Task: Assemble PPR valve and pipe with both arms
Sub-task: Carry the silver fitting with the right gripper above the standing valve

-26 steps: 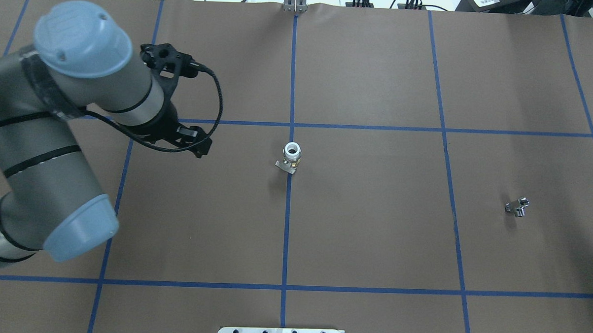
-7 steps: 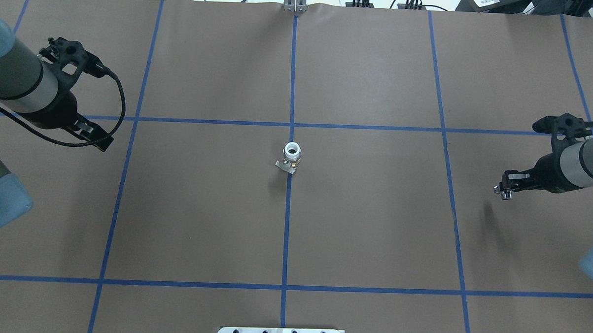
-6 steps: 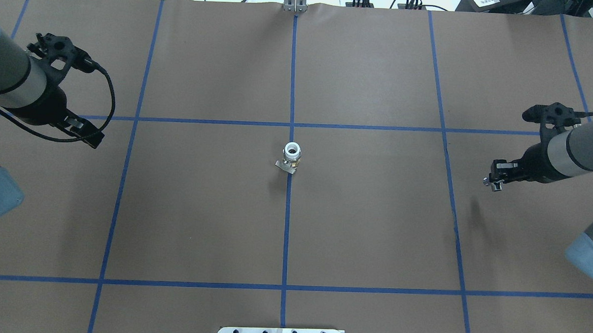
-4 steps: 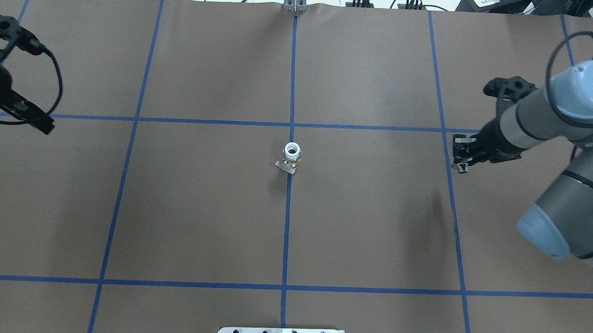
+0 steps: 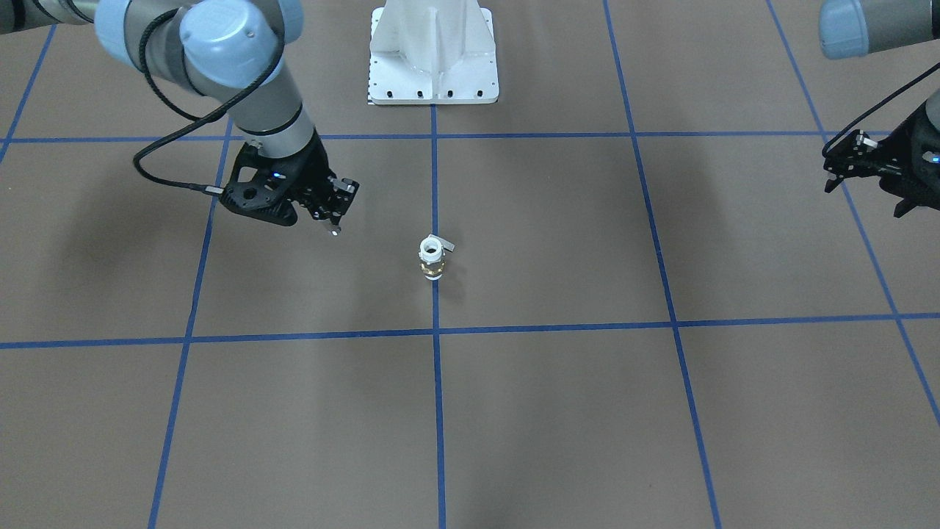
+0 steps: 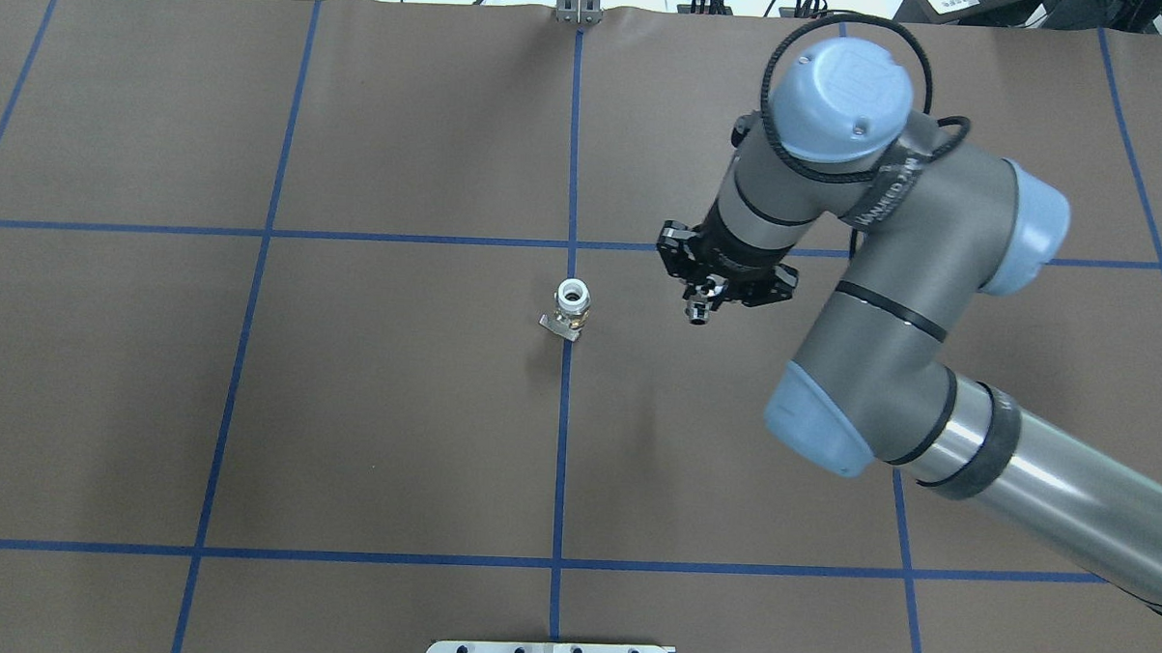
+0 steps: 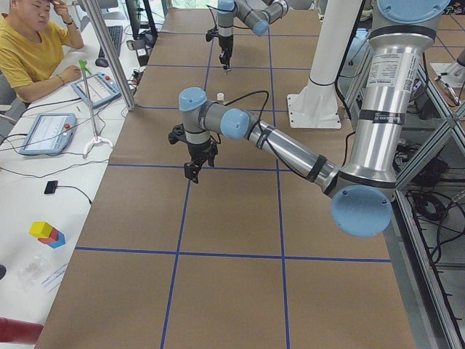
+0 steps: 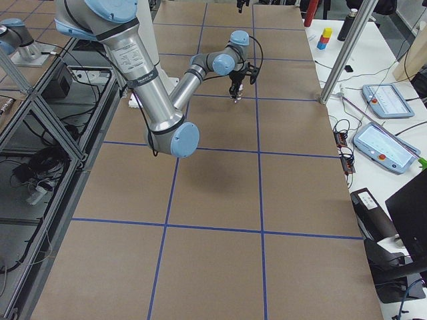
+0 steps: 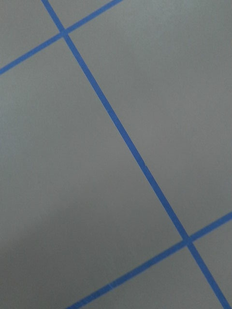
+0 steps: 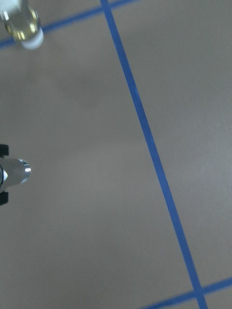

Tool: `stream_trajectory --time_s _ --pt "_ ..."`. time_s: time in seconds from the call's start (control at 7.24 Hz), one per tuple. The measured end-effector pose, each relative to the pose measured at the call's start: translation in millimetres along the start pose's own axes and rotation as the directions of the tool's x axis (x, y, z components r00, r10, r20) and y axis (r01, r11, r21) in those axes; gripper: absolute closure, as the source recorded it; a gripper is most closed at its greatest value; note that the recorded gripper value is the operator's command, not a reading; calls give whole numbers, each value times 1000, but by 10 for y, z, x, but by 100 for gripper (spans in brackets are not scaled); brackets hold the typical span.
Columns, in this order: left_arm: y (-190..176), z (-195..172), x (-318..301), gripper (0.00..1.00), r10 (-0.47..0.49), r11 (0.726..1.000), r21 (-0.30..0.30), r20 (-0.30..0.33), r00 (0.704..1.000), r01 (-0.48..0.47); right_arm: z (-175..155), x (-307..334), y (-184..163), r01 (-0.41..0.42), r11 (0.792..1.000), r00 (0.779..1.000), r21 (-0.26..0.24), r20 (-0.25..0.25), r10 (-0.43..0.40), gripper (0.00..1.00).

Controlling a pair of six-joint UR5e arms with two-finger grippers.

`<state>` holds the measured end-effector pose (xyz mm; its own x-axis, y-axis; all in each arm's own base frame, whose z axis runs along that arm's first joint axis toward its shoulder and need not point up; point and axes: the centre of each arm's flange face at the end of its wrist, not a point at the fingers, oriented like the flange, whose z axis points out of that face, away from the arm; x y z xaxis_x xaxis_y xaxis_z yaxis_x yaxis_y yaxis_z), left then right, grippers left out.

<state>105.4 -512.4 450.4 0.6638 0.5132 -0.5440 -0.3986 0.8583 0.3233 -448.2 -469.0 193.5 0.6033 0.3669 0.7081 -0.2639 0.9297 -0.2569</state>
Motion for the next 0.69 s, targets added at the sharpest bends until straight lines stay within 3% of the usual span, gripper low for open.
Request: stream_trajectory --time_s 0.28,0.69 --pt "33 31 -43 0 -6 1000 -7 -1 1000 6 32 -692 208 -80 996 997 26 12 79 100" --pt "38 36 -50 0 -12 1000 -8 -2 1000 12 128 -1016 308 -108 993 994 39 -1 108 100"
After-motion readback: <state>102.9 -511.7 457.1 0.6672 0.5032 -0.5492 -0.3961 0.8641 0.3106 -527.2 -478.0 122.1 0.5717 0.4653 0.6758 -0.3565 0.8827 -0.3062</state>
